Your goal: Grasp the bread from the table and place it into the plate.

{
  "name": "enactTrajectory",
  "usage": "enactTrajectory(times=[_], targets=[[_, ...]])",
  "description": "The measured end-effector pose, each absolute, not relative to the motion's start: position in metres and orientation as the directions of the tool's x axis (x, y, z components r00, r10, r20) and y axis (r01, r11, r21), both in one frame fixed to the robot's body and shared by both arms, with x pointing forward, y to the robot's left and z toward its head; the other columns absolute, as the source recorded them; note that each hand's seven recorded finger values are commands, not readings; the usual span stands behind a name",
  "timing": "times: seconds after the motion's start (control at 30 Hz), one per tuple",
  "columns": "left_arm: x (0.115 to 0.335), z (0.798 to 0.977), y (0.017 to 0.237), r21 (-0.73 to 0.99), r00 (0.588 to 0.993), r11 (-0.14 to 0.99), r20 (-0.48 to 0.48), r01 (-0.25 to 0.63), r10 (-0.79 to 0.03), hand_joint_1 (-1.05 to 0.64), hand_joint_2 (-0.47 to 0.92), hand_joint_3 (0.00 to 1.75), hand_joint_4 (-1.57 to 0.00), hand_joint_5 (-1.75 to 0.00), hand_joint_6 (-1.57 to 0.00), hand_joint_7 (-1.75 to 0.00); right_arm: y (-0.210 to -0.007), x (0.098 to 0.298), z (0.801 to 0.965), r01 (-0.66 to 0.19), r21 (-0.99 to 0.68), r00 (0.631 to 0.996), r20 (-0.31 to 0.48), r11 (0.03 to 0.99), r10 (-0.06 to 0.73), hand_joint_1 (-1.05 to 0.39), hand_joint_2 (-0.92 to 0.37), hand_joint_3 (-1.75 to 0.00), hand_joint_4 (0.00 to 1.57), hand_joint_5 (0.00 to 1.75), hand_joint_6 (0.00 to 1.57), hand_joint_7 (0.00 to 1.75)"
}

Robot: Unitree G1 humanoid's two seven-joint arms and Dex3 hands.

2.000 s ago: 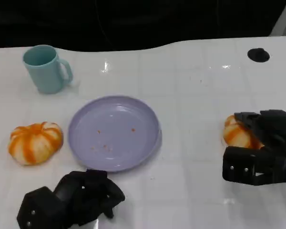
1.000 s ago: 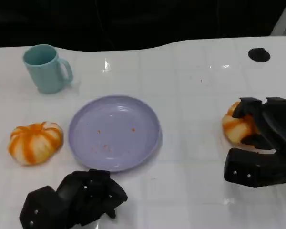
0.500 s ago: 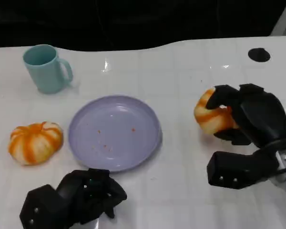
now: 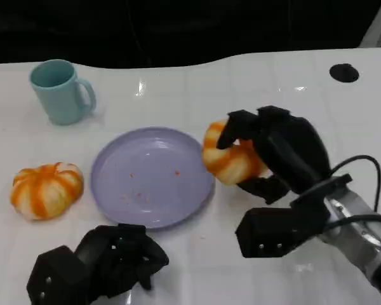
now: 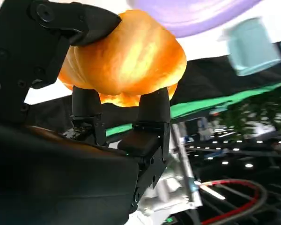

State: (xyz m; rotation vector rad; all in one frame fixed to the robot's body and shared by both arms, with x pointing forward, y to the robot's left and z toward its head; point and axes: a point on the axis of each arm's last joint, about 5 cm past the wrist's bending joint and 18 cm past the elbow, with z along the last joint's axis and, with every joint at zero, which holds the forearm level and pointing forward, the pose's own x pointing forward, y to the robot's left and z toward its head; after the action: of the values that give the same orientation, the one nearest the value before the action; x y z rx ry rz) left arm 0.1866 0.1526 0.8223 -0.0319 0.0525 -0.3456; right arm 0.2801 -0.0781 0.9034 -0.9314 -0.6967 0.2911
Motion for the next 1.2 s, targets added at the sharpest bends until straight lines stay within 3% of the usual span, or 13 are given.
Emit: enactTrajectory(times=[0.23,0.47,0.57,0.67,0.7,0.77,0.8,0.83,0.93,1.03,1.2], targets=[[0.187,0.822,0.153,-0.037,0.939,0.940,-0.043,0.340,-0.341,-0.98,0.90,0.00,-0.99,-1.43,-1.21,-0.77,-0.055,0.278,0.896,-0.083,-0.796,0.712,0.373,0.599,0.595,-0.03,-0.29,-1.28,0.93,1.73,0.89,1.45],[0.187,0.822,0.153,-0.035,0.939,0.940,-0.039,0.340,-0.342,-1.00,0.89,0.00,-1.00,-1.44,-1.23,-0.77,-0.033,0.280,0.896,-0.144,-0.799,0.694,0.338,0.583,0.635,-0.06,-0.37,-1.20,0.90,1.70,0.89,1.39],[0.187,0.822,0.153,-0.034,0.938,0.939,-0.039,0.342,-0.343,-1.00,0.90,0.00,-0.99,-1.44,-1.22,-0.77,-0.026,0.279,0.895,-0.166,-0.796,0.698,0.322,0.582,0.640,-0.07,-0.40,-1.14,0.89,1.62,0.88,1.25],[0.187,0.822,0.152,-0.034,0.938,0.939,-0.039,0.342,-0.344,-0.99,0.90,0.00,-0.99,-1.44,-1.21,-0.77,-0.021,0.279,0.896,-0.173,-0.793,0.699,0.319,0.584,0.640,-0.06,-0.45,-0.94,0.84,1.44,0.85,0.91],[0.187,0.822,0.152,-0.035,0.938,0.939,-0.039,0.342,-0.344,-0.99,0.89,0.00,-0.99,-1.44,-1.21,-0.77,-0.019,0.279,0.896,-0.177,-0.790,0.702,0.317,0.588,0.638,-0.10,-0.50,-0.82,0.66,1.17,0.75,0.68],[0.187,0.822,0.152,-0.035,0.938,0.939,-0.039,0.343,-0.344,-0.99,0.89,0.00,-1.00,-1.44,-1.22,-0.77,-0.018,0.279,0.895,-0.183,-0.787,0.706,0.312,0.589,0.636,-0.13,-0.59,-0.63,0.61,0.82,0.74,0.39],[0.187,0.822,0.152,-0.035,0.938,0.939,-0.039,0.343,-0.344,-0.99,0.89,0.00,-1.00,-1.44,-1.22,-0.77,-0.018,0.279,0.895,-0.185,-0.789,0.709,0.306,0.586,0.636,-0.21,-0.68,-0.51,0.42,0.59,0.62,0.22],[0.187,0.822,0.152,-0.035,0.938,0.939,-0.039,0.343,-0.344,-0.99,0.89,0.00,-1.00,-1.44,-1.22,-0.76,-0.018,0.279,0.895,-0.189,-0.795,0.711,0.293,0.576,0.639,-0.24,-0.74,-0.40,0.37,0.47,0.59,0.14],[0.187,0.822,0.152,-0.035,0.938,0.939,-0.039,0.343,-0.344,-1.01,0.89,0.00,-0.99,-1.44,-1.23,-0.76,-0.018,0.280,0.893,-0.202,-0.830,0.715,0.237,0.520,0.657,-0.37,-0.89,-0.13,0.17,0.26,0.39,0.02],[0.187,0.822,0.152,-0.034,0.938,0.938,-0.038,0.344,-0.345,-1.01,0.89,0.00,-0.98,-1.45,-1.22,-0.78,-0.017,0.280,0.893,-0.200,-0.868,0.710,0.192,0.455,0.677,-0.50,-0.92,-0.13,0.04,0.22,0.25,0.00],[0.187,0.822,0.152,-0.036,0.938,0.939,-0.037,0.343,-0.345,-1.02,0.90,0.01,-0.97,-1.45,-1.21,-0.80,-0.017,0.282,0.900,-0.212,-0.887,0.694,0.159,0.411,0.702,-0.60,-0.92,-0.18,0.01,0.21,0.19,0.00]])
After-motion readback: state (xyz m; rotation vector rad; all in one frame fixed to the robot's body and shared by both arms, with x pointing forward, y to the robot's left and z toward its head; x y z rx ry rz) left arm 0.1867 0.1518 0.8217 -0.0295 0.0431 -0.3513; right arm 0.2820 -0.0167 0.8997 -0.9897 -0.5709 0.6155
